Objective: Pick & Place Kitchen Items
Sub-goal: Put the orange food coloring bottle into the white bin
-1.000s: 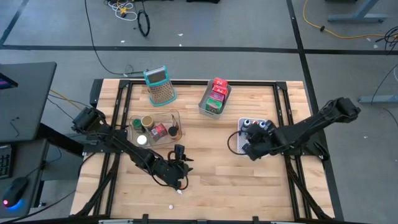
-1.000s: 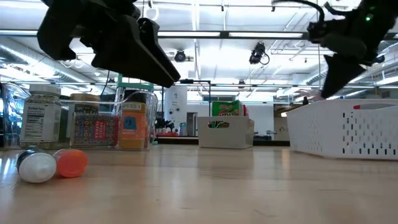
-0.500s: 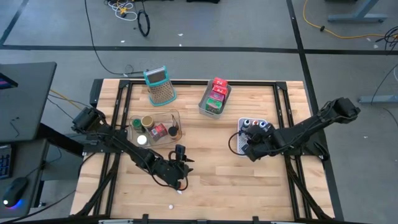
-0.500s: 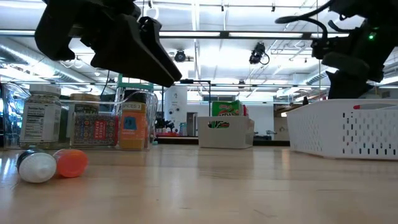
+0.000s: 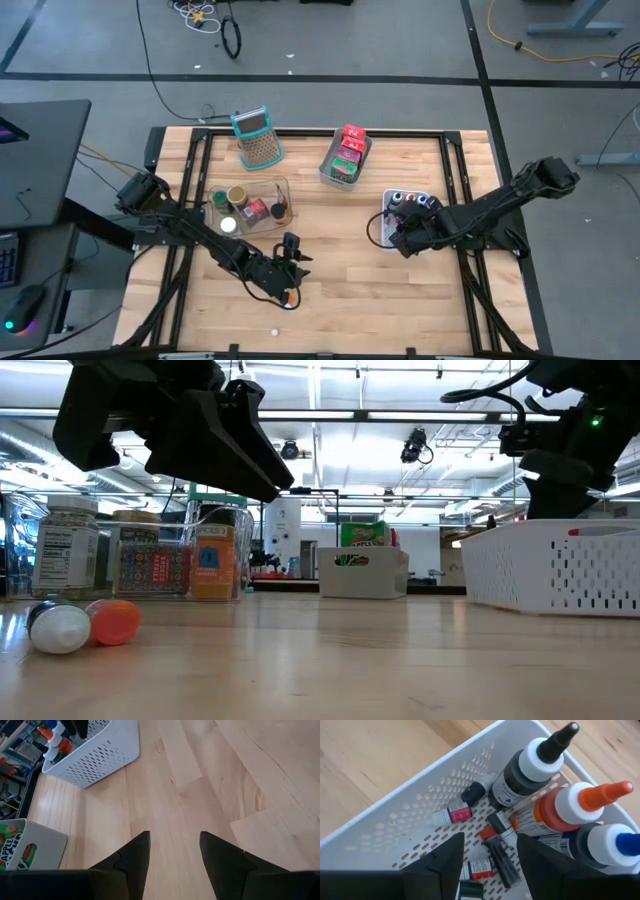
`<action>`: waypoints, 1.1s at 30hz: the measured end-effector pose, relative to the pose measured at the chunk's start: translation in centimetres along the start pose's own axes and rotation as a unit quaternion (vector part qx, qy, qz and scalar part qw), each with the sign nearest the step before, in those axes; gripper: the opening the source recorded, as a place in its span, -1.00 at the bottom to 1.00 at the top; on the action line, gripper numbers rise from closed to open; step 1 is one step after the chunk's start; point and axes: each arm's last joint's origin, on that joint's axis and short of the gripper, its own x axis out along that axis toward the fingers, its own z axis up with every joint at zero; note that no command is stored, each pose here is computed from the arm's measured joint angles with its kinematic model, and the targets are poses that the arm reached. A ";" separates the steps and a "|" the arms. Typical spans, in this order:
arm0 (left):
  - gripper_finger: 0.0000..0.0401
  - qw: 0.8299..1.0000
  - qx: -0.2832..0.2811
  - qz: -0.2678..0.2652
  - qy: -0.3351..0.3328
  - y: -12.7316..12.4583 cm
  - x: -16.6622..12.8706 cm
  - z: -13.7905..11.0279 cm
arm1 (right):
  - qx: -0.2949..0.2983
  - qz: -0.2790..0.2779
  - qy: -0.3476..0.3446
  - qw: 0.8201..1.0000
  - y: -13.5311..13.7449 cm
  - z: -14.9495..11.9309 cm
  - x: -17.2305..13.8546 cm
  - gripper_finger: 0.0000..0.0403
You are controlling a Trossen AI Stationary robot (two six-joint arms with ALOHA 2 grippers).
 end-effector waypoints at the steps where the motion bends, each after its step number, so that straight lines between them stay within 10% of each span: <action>1: -0.10 1.000 0.001 0.000 0.000 0.0 0.0 0.0 | -0.011 0.000 0.000 1.000 0.0 0.0 0.0 -0.04; 19: -0.10 1.000 -0.003 0.000 0.000 0.0 0.0 0.0 | -0.060 0.018 -0.015 0.998 0.4 0.3 0.0 -0.03; 33: -0.10 1.000 -0.003 0.000 0.000 0.0 0.0 0.0 | -0.118 0.096 -0.221 0.963 3.7 5.8 -3.0 -0.03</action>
